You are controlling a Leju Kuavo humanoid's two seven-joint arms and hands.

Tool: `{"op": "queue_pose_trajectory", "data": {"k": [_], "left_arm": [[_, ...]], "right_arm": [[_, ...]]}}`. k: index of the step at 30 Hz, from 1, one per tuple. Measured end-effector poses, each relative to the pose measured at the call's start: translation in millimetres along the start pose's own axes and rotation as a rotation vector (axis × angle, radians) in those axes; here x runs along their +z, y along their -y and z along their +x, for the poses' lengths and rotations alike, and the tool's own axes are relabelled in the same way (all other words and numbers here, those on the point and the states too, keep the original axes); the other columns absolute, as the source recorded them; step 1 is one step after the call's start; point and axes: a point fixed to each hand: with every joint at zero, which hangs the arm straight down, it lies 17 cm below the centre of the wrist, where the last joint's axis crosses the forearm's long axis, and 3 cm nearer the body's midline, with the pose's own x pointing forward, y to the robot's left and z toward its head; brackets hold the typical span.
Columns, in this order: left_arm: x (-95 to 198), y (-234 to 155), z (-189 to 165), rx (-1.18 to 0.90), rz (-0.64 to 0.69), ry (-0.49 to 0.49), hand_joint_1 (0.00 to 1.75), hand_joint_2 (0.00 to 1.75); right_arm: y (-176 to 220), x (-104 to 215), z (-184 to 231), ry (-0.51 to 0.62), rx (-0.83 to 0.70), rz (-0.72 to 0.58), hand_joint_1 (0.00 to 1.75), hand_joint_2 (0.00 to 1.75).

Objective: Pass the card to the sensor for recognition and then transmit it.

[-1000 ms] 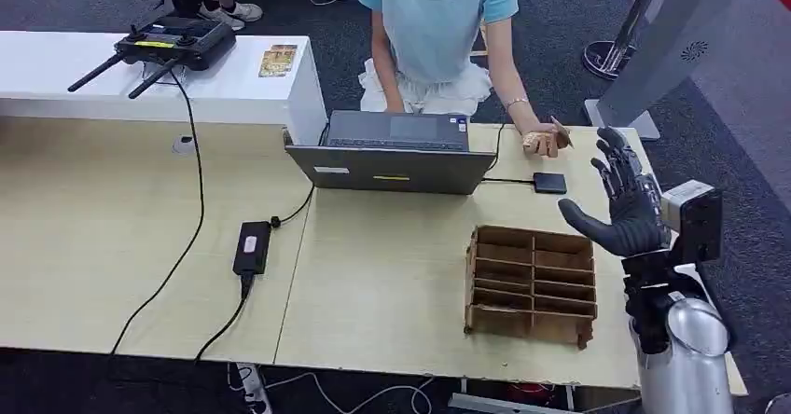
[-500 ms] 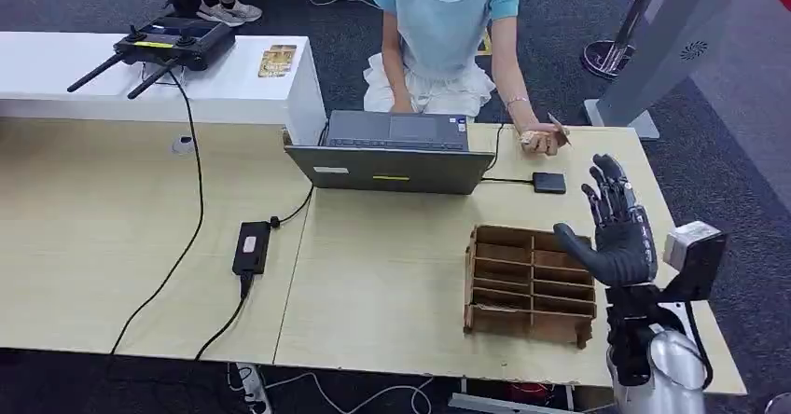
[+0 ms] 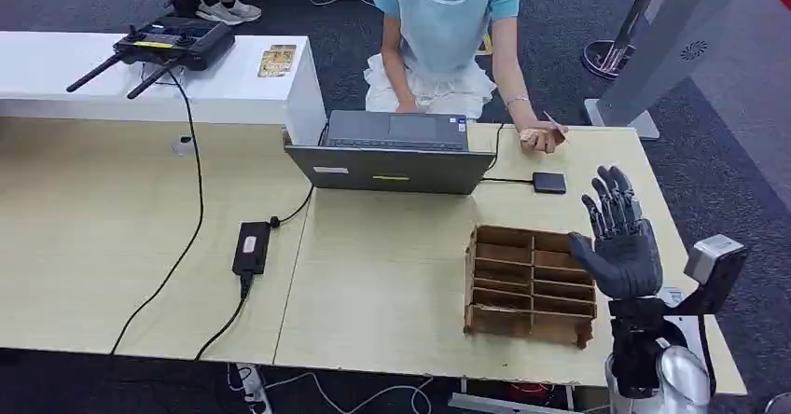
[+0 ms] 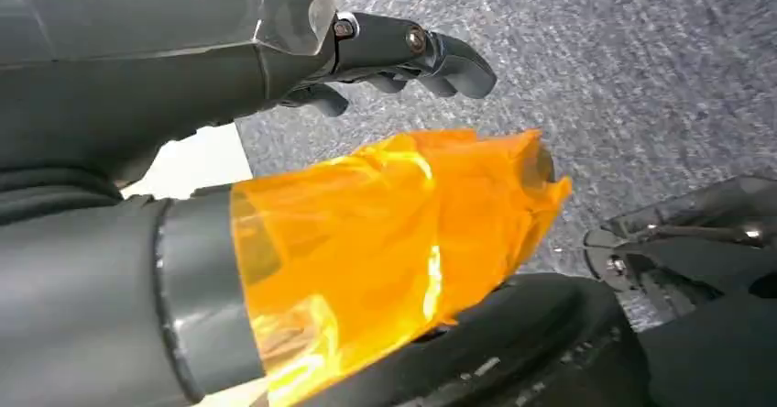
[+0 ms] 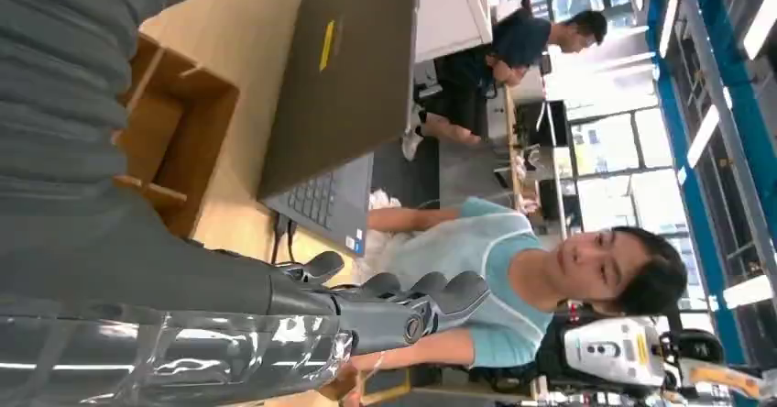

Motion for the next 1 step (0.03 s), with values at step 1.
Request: {"op": "queue_pose_trajectory", "data": {"k": [1], "left_arm": [[0.0, 0.3, -0.1, 0.000, 0.000, 0.000, 0.00, 0.00]], "right_arm": [[0.2, 2.9, -1.0, -0.002, -0.001, 0.004, 0.00, 1.75]]}}
